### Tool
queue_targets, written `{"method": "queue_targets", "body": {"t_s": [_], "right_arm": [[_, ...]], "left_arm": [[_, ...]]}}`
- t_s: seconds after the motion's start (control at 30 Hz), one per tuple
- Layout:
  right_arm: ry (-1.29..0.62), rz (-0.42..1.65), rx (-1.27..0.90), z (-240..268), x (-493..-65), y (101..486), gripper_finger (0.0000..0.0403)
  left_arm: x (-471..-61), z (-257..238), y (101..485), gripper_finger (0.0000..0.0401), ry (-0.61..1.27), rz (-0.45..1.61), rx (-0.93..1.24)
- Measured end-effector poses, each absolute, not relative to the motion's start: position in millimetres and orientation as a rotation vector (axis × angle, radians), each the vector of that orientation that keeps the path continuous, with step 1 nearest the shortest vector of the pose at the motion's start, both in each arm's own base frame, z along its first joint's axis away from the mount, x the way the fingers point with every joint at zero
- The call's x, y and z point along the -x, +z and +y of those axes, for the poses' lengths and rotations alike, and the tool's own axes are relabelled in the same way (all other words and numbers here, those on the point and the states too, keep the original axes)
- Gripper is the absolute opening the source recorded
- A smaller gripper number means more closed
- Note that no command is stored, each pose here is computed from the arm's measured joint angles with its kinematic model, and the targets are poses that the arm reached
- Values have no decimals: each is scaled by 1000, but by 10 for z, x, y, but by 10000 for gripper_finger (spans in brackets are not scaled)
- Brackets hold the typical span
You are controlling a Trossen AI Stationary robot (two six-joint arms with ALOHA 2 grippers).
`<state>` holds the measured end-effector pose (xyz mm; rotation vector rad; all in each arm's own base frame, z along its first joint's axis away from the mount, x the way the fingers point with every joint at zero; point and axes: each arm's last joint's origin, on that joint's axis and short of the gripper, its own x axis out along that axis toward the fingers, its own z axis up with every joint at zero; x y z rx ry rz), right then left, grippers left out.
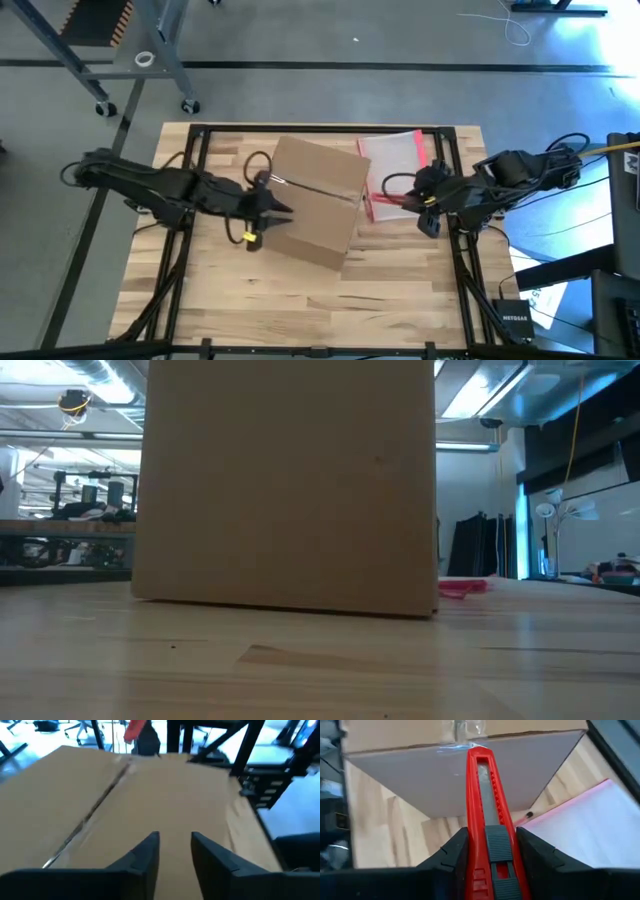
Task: Unpack boxes
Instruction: Open the cardboard box using the utility knife
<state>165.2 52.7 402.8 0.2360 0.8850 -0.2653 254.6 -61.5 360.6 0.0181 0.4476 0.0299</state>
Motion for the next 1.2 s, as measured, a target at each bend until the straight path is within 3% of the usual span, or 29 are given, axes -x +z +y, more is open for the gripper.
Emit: {"method": "queue_targets", "body": {"t_s": [0.27, 1.03, 1.2], "right_arm": [[-353, 857, -177, 509, -1683, 4014, 133], [-336, 915, -74, 557, -1926, 3901, 133], [-340, 924, -82, 517, -1954, 3894, 133]], "left_arm": [[-2693, -634, 3474, 152, 25, 493, -90], [-2748, -647, 3428, 148, 27, 505, -98], [-2746, -702, 3598, 145, 7, 454, -97]]}}
